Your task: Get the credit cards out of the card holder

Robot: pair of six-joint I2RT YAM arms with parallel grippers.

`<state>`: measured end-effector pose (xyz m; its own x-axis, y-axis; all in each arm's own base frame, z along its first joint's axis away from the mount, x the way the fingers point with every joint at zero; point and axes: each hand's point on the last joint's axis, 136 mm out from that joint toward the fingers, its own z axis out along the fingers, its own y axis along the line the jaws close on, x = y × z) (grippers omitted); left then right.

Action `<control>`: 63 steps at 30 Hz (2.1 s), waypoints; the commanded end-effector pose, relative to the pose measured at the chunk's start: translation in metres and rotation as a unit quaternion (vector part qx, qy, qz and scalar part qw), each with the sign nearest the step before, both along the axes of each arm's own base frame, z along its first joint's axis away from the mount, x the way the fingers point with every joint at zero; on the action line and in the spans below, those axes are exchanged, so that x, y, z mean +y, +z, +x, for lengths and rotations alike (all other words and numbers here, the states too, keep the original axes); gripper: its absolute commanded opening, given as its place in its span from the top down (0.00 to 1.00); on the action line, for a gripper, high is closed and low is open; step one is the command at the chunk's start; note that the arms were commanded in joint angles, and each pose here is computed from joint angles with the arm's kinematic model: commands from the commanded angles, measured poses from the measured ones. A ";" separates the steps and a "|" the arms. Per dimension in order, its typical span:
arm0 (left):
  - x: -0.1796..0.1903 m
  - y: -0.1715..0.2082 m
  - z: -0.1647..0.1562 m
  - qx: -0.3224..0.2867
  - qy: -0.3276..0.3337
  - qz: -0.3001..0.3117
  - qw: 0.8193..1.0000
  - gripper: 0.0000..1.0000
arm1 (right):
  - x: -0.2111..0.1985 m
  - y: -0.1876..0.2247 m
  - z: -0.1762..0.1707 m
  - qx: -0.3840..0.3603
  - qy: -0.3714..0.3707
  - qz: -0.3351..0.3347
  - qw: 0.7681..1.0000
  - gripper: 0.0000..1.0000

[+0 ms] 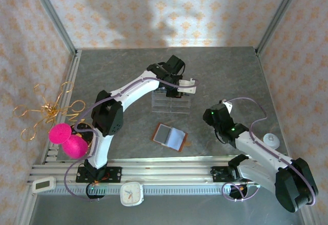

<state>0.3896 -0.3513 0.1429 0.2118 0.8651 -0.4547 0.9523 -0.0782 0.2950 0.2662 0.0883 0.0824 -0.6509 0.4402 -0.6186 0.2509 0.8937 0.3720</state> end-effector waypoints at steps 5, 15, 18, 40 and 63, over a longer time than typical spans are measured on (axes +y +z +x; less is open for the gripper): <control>-0.015 0.006 0.012 -0.004 0.013 -0.027 1.000 1.00 | -0.001 0.008 0.006 -0.011 -0.001 -0.003 1.000 0.54; -0.013 -0.008 0.017 -0.003 0.030 -0.011 0.999 1.00 | 0.001 0.006 0.007 -0.011 0.004 0.001 1.000 0.54; -0.013 -0.012 0.014 0.002 0.028 -0.007 1.000 1.00 | 0.002 0.006 0.008 -0.011 0.004 0.001 1.000 0.54; -0.009 -0.022 0.005 0.024 0.061 0.011 0.998 1.00 | 0.001 0.004 0.006 -0.013 0.005 0.003 1.000 0.54; -0.011 0.032 -0.002 -0.017 0.063 -0.042 0.997 1.00 | 0.003 0.000 0.004 -0.011 0.008 0.009 1.000 0.54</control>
<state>0.3943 -0.3651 0.1667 0.1110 0.8458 -0.5219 0.9476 0.0683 0.3122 0.2701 0.0938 0.0826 -0.6546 0.4404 -0.6144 0.2298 0.8902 0.3933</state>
